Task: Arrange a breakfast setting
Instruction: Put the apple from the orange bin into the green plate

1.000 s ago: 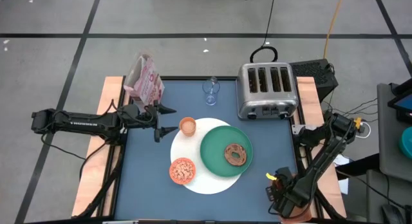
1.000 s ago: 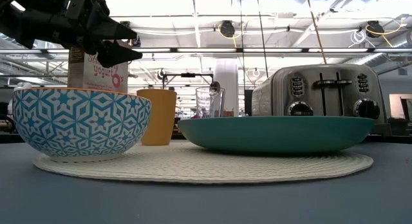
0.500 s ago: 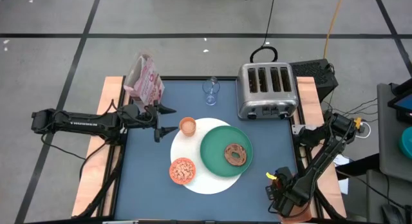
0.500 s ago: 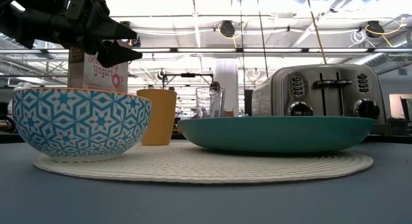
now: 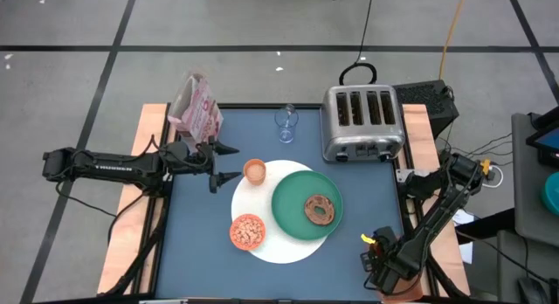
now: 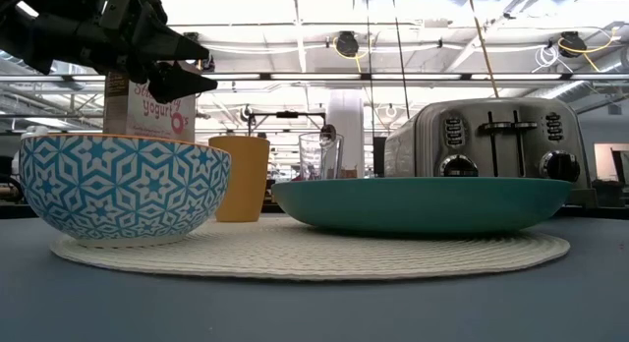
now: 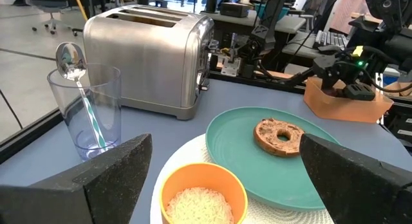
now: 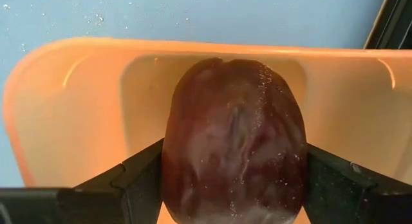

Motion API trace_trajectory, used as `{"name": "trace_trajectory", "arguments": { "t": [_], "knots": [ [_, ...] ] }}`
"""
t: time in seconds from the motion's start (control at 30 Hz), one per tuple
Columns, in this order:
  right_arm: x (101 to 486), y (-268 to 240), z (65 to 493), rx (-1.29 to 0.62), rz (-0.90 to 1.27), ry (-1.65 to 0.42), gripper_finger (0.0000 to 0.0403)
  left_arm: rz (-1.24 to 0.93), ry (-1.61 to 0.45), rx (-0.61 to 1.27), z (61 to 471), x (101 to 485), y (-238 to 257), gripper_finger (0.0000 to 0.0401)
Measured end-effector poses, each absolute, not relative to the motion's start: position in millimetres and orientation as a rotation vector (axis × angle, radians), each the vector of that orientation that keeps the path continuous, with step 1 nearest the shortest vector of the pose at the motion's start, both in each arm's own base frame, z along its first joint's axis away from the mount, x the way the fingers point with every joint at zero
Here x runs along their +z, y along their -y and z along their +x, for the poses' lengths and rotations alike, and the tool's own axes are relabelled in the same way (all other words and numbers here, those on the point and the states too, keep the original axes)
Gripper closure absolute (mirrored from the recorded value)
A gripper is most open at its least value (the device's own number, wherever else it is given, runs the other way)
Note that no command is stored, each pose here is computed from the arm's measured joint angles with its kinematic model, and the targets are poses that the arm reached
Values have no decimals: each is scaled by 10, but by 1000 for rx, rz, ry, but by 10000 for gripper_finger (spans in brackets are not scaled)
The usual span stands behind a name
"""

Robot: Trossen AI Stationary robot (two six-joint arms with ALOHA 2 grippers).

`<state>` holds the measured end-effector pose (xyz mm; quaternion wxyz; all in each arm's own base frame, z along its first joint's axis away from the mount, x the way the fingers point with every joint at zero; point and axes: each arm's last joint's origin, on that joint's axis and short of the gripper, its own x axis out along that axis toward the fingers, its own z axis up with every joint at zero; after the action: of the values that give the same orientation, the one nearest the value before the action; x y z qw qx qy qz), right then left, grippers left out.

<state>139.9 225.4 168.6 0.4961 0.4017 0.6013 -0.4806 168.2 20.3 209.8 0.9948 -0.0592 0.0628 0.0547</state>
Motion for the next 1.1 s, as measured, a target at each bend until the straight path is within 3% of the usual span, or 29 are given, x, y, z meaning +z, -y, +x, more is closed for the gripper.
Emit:
{"name": "trace_trajectory", "arguments": {
  "t": [0.37, 0.73, 1.1],
  "knots": [
    [1972, -2175, 1349, -1057, 1067, -1477, 122, -119, -126, 109, 1682, 2098, -202, 4],
    [2525, -1899, 1218, -792, 1236, -1490, 122, -119, -126, 109, 1682, 2098, -202, 4],
    [2730, -1628, 1518, -632, 1324, -978, 122, -120, -126, 109, 1682, 2098, -202, 4]
  ]
}}
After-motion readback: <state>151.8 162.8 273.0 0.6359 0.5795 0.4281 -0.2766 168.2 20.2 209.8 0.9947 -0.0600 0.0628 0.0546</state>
